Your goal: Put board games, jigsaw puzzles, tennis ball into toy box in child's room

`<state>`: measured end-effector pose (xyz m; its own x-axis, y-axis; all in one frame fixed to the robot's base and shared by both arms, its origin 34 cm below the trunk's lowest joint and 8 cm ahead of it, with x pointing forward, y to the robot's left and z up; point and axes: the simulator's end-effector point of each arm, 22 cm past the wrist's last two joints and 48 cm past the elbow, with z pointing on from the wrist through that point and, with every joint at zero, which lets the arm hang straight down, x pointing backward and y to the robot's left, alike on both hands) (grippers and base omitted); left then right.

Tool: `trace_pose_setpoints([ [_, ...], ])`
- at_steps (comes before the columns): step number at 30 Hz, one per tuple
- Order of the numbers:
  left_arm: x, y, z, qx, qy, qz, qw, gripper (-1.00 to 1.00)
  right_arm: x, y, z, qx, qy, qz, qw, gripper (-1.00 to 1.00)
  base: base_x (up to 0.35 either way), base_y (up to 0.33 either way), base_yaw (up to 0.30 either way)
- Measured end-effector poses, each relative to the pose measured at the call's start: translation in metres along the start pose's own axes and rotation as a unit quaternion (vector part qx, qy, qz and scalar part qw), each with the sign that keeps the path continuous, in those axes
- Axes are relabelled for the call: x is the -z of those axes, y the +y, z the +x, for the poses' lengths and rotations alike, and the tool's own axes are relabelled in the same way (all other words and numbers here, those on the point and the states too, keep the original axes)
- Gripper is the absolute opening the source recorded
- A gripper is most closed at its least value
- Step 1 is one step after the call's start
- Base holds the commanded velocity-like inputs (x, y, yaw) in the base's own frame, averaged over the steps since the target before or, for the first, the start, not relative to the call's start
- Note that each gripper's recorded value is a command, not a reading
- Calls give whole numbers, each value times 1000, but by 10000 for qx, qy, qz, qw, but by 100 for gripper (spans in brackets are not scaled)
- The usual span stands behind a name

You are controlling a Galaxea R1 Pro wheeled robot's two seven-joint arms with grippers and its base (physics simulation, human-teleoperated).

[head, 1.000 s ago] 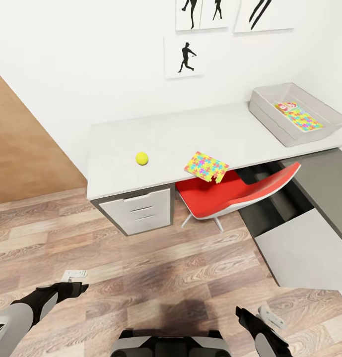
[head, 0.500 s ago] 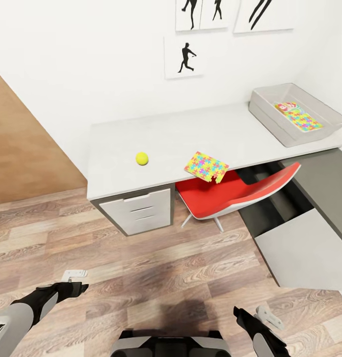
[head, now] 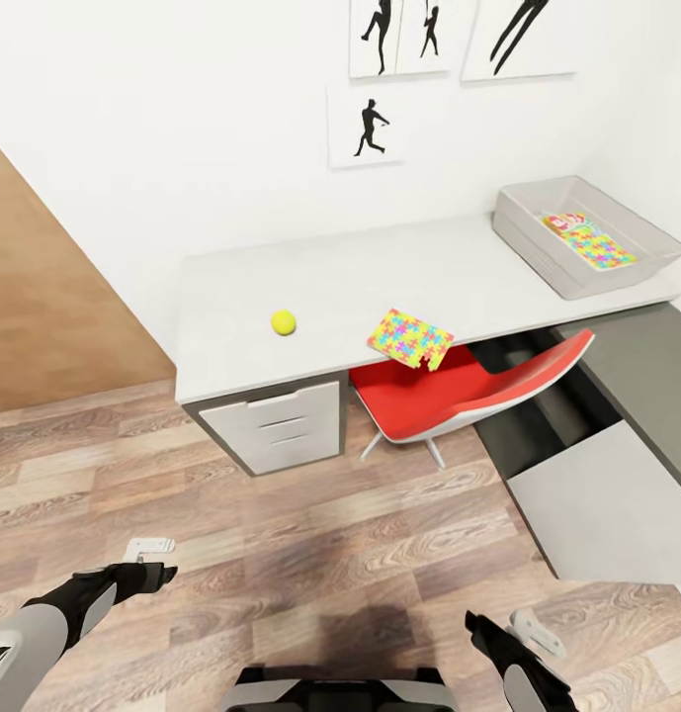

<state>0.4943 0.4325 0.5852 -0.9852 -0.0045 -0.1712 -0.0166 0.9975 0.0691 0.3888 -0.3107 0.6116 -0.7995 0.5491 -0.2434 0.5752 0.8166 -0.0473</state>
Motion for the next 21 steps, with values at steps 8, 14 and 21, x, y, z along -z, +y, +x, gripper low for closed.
trace_pose_setpoints([
  [8,4,0,-6,13,-53,4,10000,100,3,2,-5,-14,-58,-27,10000,100,0,0,0],
  [14,8,0,-10,25,-99,48,9999,100,6,7,-12,-26,-146,-83,9999,100,0,0,0],
  [21,13,-10,-1,147,239,348,9990,100,34,34,-48,-16,-460,-523,9976,100,0,0,0],
])
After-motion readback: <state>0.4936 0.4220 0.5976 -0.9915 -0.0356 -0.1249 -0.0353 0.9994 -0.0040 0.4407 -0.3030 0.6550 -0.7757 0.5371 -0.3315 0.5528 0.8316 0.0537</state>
